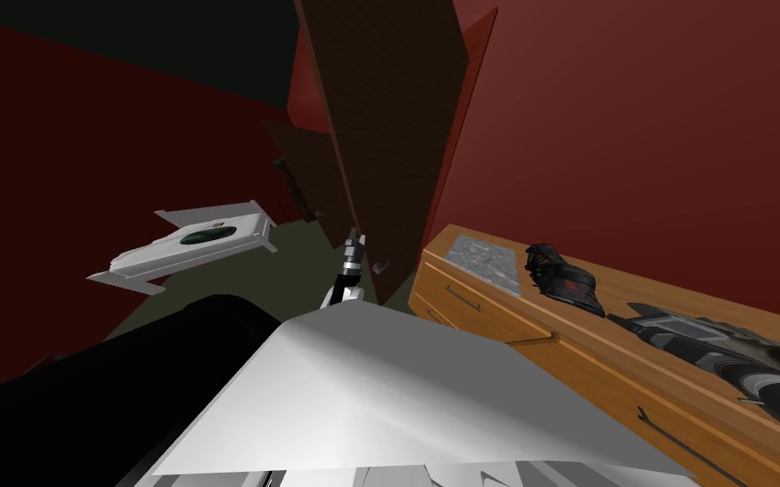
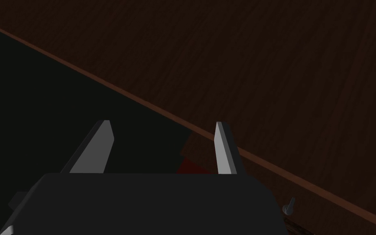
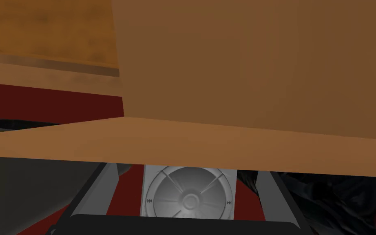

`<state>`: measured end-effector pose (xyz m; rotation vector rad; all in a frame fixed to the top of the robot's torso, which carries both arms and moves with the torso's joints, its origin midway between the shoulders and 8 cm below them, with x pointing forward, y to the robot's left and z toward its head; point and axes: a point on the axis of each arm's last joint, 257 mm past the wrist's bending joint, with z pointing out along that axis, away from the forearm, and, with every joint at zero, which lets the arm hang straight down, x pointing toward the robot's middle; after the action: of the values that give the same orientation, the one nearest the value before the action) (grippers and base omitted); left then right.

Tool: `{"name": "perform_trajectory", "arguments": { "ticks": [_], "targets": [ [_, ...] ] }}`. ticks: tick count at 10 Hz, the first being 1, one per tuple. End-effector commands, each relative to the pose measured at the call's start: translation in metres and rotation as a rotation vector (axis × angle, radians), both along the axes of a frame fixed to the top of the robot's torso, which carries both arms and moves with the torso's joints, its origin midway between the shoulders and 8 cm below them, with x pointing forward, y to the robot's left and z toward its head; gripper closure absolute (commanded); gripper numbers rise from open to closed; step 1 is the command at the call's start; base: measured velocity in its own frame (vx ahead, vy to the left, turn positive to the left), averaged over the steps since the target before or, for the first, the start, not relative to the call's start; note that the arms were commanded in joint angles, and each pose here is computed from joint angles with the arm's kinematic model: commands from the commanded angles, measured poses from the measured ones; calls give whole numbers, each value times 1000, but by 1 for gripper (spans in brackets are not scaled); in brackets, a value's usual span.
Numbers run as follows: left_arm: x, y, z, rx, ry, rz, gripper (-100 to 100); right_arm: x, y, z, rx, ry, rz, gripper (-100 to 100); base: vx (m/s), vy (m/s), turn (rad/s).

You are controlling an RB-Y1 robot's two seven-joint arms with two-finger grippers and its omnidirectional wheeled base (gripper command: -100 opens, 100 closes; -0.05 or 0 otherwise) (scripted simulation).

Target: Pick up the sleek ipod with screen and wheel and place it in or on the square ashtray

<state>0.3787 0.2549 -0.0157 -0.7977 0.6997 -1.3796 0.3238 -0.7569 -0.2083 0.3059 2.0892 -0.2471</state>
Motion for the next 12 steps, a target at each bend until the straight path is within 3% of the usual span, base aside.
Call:
{"name": "perform_trajectory", "arguments": {
  "ticks": [1,4,5,7,9,10,12],
  "targets": [
    [0,0,0,0,0,0,0,3,1,-2,10,7,20,-100,16,60,-17],
    [0,0,0,0,0,0,0,4,-22,14,-15,-24,-29,-100,-2,-7,15],
    [0,0,0,0,0,0,0,9,-19,20,-32,4,15,-100,39,63,-189],
    [0,0,0,0,0,0,0,13,-17,18,-20,11,33,-100,24,78,-59],
    [0,0,0,0,0,-1,0,12,-35,34,-37,-19,-7,-100,-4,4,18],
    [0,0,0,0,0,-1,0,14,-33,40,-54,12,36,-100,27,47,-193],
    [0,-1,0,0,0,-1,0,17,-35,45,-48,9,43,-100,23,81,-48]
  ]
}}
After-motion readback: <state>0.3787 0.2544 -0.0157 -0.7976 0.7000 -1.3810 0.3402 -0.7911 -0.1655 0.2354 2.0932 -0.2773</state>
